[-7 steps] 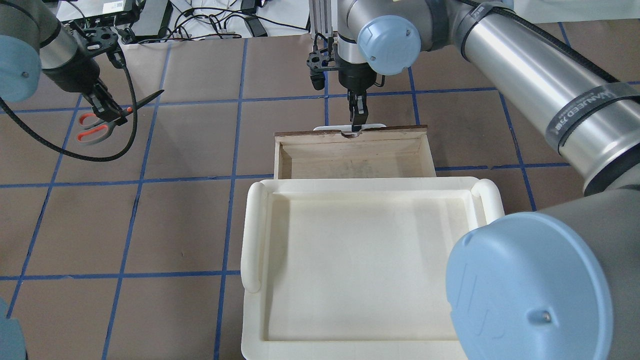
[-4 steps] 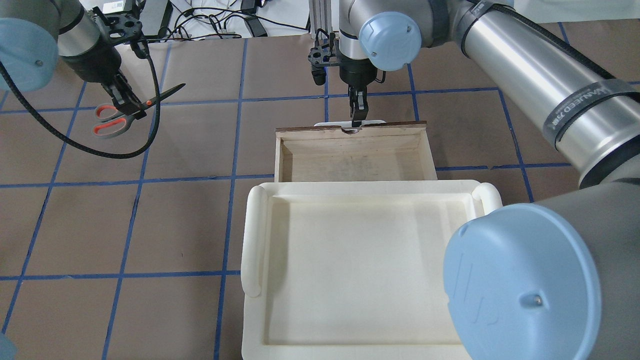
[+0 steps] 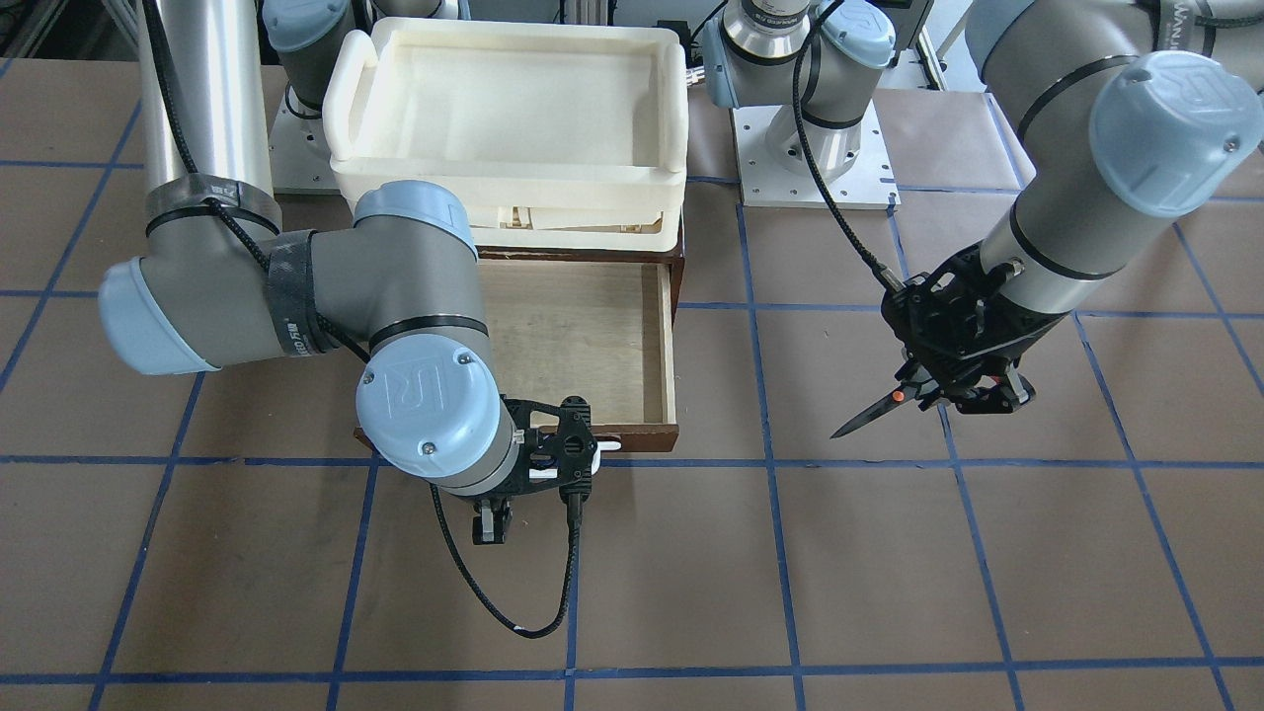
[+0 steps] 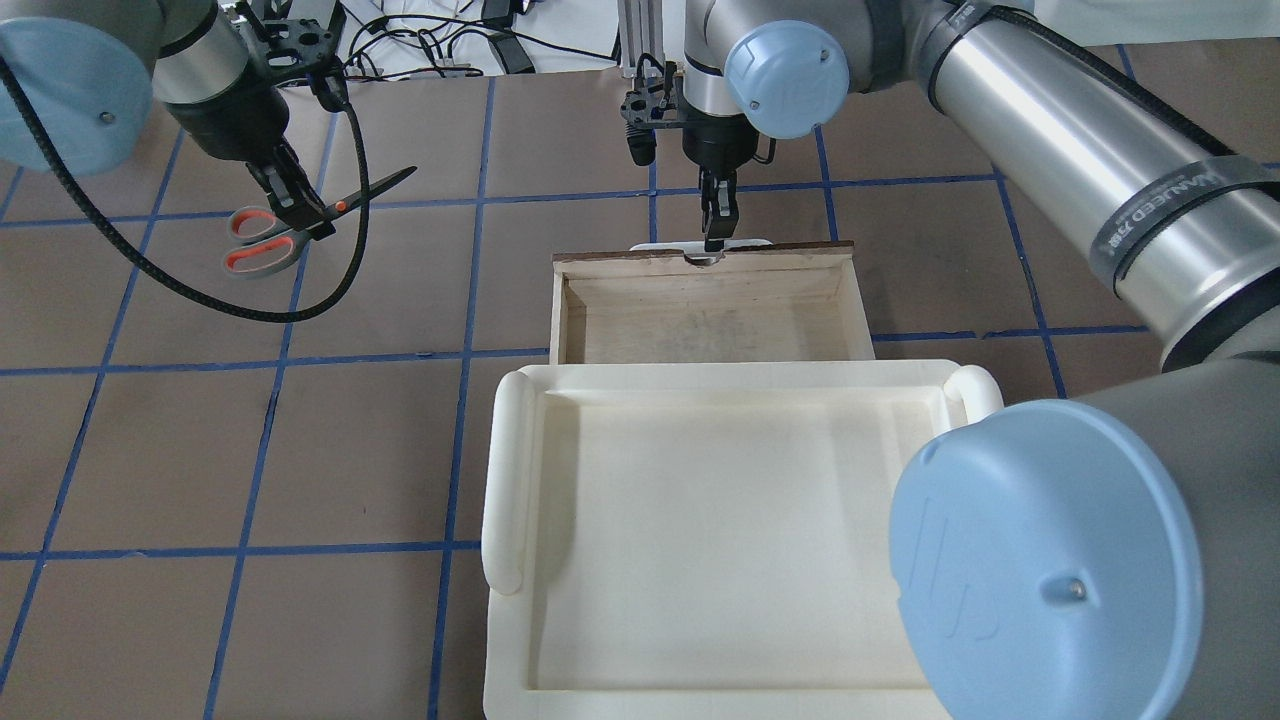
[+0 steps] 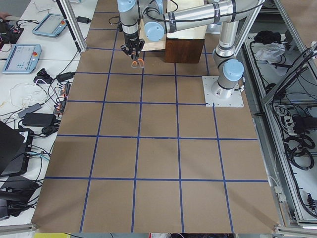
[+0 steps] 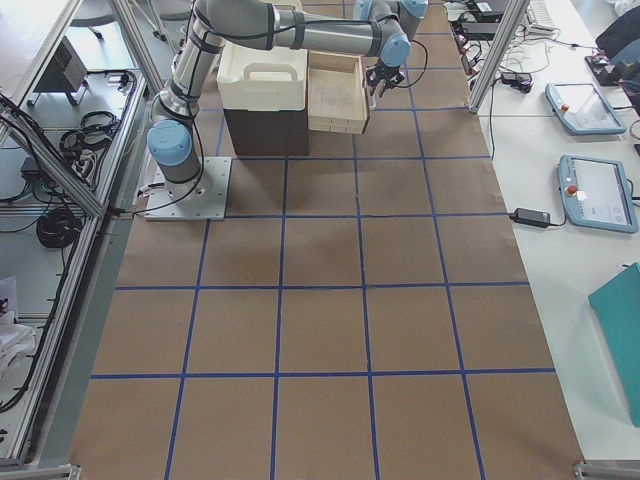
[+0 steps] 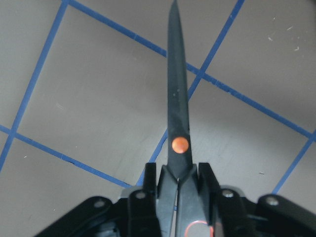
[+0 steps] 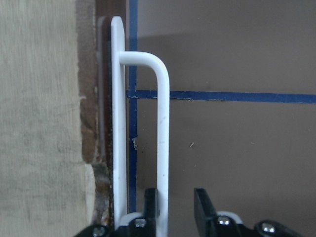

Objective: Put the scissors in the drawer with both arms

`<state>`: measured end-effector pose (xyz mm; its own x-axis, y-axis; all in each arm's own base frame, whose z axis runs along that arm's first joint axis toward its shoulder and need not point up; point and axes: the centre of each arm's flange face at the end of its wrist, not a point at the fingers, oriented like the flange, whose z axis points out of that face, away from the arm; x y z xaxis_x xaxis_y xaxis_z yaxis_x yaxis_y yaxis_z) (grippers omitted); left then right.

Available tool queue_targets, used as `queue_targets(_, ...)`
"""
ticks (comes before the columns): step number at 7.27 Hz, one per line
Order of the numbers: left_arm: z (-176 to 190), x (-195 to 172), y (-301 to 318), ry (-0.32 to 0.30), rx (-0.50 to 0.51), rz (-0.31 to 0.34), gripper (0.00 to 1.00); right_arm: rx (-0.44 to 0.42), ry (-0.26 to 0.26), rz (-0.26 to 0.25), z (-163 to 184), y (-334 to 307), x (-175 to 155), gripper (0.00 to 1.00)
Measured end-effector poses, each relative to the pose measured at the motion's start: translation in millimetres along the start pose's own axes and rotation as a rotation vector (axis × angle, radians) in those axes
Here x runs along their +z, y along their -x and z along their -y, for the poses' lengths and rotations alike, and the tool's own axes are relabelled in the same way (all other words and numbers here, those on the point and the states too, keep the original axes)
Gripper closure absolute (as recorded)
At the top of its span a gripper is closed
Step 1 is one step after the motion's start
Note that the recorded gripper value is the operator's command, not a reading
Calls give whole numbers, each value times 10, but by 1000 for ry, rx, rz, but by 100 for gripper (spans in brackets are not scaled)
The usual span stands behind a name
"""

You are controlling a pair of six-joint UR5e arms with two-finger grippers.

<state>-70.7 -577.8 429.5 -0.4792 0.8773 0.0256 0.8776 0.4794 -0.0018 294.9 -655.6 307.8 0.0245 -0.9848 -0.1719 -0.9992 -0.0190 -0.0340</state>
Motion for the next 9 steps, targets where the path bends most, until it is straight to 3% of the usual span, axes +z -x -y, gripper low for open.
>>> queue_targets(2, 363, -26, -345, 20, 63, -29, 100, 64, -20, -72, -77, 184, -493, 0)
queue_targets(4, 699, 21, -642, 25, 116, -43, 100, 153, -53, -176, -373, 569, -1270, 0)
queue_targets(6, 989, 74, -915, 29, 133, -49, 100, 362, -88, -236, -723, 1110, -1846, 0)
queue_targets(9, 1685, 183, -1683, 21, 269, -26, 100, 772, -134, -243, -918, 1841, -2034, 0)
